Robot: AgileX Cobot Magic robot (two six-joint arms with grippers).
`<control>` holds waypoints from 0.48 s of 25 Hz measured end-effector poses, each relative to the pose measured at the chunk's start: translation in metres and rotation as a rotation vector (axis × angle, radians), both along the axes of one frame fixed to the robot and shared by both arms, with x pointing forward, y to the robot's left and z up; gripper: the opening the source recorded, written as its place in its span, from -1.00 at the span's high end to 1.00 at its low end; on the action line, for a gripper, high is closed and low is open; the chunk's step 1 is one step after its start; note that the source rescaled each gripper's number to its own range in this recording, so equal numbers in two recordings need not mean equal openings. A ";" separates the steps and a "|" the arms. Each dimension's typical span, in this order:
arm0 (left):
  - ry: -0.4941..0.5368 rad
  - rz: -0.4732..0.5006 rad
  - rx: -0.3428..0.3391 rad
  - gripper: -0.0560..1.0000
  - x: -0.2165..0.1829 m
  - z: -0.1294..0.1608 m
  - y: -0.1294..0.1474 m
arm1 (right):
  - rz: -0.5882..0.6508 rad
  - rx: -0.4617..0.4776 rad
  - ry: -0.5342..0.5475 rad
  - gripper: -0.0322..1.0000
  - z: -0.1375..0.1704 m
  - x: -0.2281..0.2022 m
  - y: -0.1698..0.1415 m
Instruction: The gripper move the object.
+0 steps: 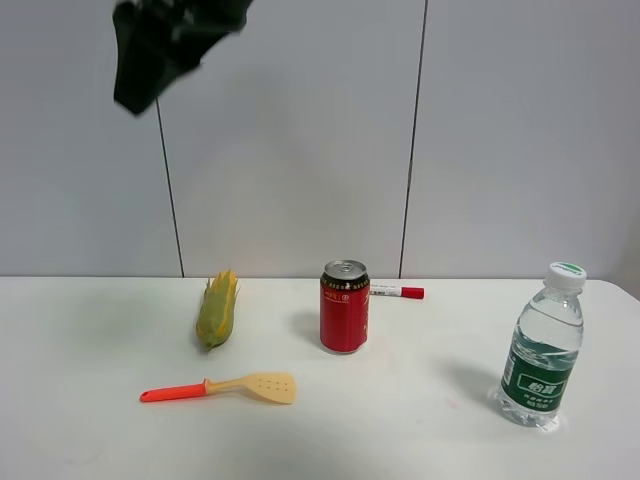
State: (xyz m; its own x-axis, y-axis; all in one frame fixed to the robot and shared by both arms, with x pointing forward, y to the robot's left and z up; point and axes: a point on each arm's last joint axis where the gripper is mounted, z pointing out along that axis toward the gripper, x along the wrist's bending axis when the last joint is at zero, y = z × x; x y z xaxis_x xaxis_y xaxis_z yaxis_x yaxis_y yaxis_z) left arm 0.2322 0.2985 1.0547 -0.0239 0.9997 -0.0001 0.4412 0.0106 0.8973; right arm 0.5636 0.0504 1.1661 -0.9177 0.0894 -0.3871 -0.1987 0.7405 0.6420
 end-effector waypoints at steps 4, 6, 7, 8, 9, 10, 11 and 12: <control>0.000 0.000 0.000 -1.00 0.000 0.000 0.000 | -0.101 0.117 -0.087 -1.00 0.076 -0.033 -0.041; 0.000 0.000 0.000 -1.00 0.000 0.000 0.000 | -0.161 0.142 -0.146 -1.00 0.104 -0.047 -0.062; 0.000 0.000 0.000 -1.00 0.000 0.000 0.000 | -0.193 0.145 -0.163 -1.00 0.115 -0.054 -0.074; 0.000 0.000 0.000 -1.00 0.000 0.000 0.000 | -0.234 0.141 -0.183 -1.00 0.125 -0.060 -0.085; 0.000 0.000 0.000 -1.00 0.000 0.000 0.000 | -0.271 0.139 -0.198 -1.00 0.131 -0.064 -0.093; 0.000 0.000 0.000 -1.00 0.000 0.000 0.000 | -0.316 0.142 -0.219 -1.00 0.138 -0.067 -0.102; 0.000 0.000 0.000 -1.00 0.000 0.000 0.000 | -0.421 0.176 -0.228 -1.00 0.151 -0.073 -0.118; 0.000 0.000 0.000 -1.00 0.000 0.000 0.000 | -0.471 0.198 -0.227 -1.00 0.155 -0.075 -0.124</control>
State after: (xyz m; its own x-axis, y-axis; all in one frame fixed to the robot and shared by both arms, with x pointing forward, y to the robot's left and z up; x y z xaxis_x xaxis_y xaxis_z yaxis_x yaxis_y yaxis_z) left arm 0.2322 0.2985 1.0547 -0.0239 0.9997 -0.0001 0.4412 0.0106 0.8973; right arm 0.4885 -0.0740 1.3216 -0.6563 0.5611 -0.5045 -0.0247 0.6523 0.7576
